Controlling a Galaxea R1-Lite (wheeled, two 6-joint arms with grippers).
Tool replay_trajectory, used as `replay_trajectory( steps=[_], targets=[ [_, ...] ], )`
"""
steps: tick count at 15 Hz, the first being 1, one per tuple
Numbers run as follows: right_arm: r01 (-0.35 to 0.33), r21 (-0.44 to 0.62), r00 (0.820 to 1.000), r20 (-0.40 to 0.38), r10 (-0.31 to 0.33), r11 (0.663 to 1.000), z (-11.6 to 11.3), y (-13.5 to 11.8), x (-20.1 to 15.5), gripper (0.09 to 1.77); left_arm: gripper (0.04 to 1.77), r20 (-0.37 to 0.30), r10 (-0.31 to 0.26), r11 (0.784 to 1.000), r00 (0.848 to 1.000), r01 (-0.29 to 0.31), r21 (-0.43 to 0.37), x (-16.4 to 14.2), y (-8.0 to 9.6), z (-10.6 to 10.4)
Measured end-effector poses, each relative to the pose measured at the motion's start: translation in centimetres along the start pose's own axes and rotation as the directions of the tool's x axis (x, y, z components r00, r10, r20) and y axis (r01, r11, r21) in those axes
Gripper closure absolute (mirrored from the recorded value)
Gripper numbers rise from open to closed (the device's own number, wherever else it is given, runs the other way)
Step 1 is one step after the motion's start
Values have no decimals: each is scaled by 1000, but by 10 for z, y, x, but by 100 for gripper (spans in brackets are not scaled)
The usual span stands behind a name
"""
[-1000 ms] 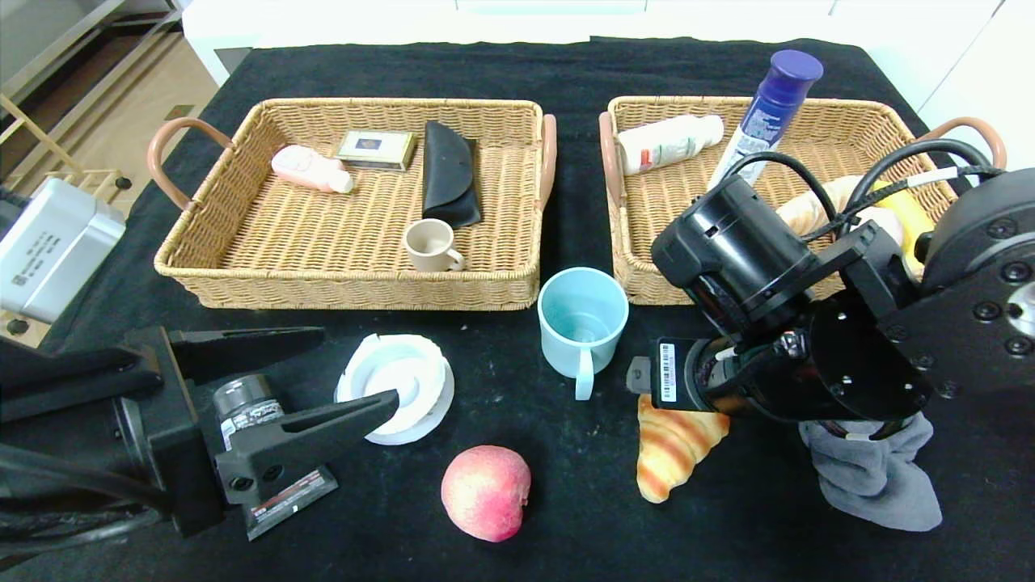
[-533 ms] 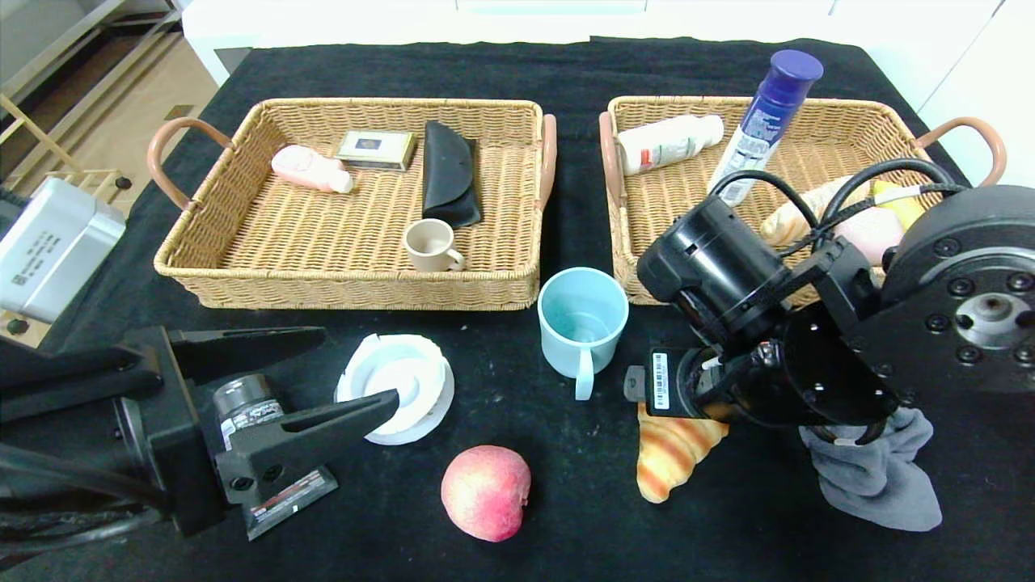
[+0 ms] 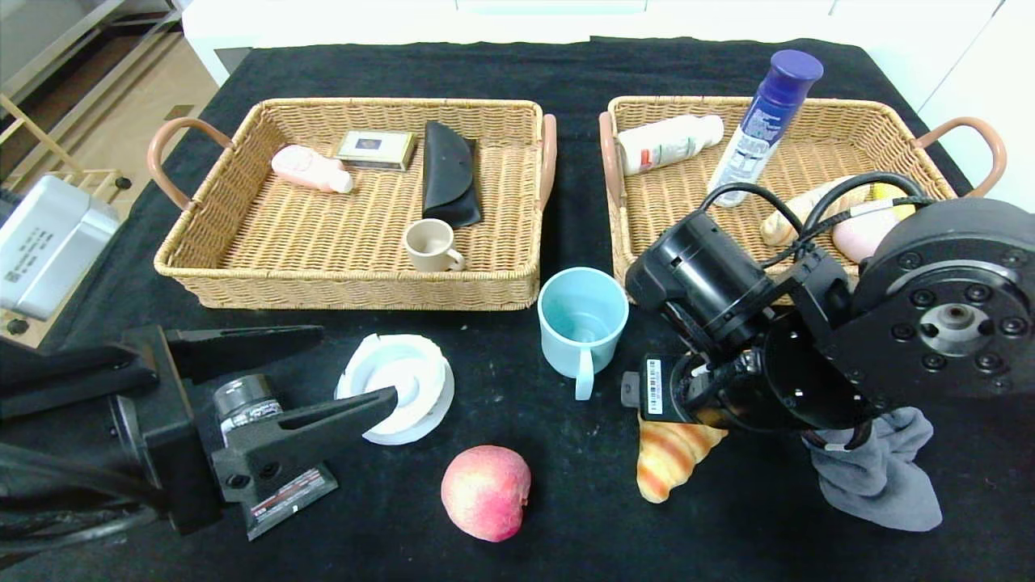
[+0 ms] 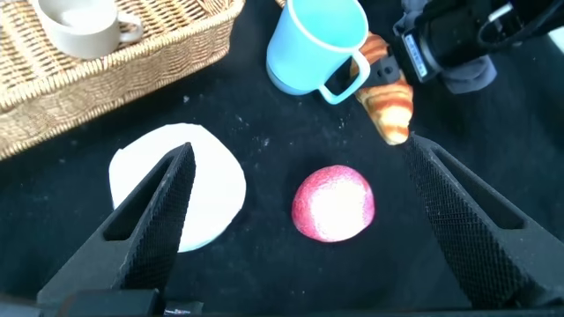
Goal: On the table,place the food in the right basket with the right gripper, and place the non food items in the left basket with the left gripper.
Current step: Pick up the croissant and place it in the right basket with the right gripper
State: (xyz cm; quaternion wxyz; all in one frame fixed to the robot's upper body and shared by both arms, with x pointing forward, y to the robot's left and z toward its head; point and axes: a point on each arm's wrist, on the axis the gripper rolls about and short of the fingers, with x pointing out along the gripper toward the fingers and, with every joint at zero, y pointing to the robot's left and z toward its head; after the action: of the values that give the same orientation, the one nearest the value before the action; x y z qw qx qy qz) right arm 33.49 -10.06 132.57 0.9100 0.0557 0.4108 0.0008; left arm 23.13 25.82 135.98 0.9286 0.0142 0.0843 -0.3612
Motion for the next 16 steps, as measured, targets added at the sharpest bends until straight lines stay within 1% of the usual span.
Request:
replay_trajectory(
  steps=[2, 3, 4, 6, 8, 11, 16],
  targets=[
    [2, 5, 1000, -3, -2, 1000, 0, 1, 2, 15, 9, 1, 0, 1000, 1000, 0, 15, 0, 0, 0],
    [4, 11, 1000, -5, -4, 1000, -1, 1, 3, 37, 9, 0, 0, 1000, 1000, 0, 15, 0, 0, 0],
    [5, 16, 1000, -6, -5, 1000, -1, 1, 4, 52, 9, 0, 0, 1000, 1000, 0, 15, 0, 0, 0],
    [7, 18, 1000, -8, -7, 1000, 0, 1, 5, 75, 9, 0, 0, 1000, 1000, 0, 16, 0, 0, 0],
    [9, 19, 1000, -9, -9, 1000, 0, 0, 6, 89, 9, 0, 0, 1000, 1000, 0, 16, 0, 0, 0],
    [10, 18, 1000, -13, -10, 1000, -1, 0, 6, 102, 9, -2, 0, 1000, 1000, 0, 15, 0, 0, 0],
    [13, 17, 1000, -21, -12, 1000, -2, 0, 9, 102, 9, 0, 0, 1000, 1000, 0, 18, 0, 0, -1]
  ],
)
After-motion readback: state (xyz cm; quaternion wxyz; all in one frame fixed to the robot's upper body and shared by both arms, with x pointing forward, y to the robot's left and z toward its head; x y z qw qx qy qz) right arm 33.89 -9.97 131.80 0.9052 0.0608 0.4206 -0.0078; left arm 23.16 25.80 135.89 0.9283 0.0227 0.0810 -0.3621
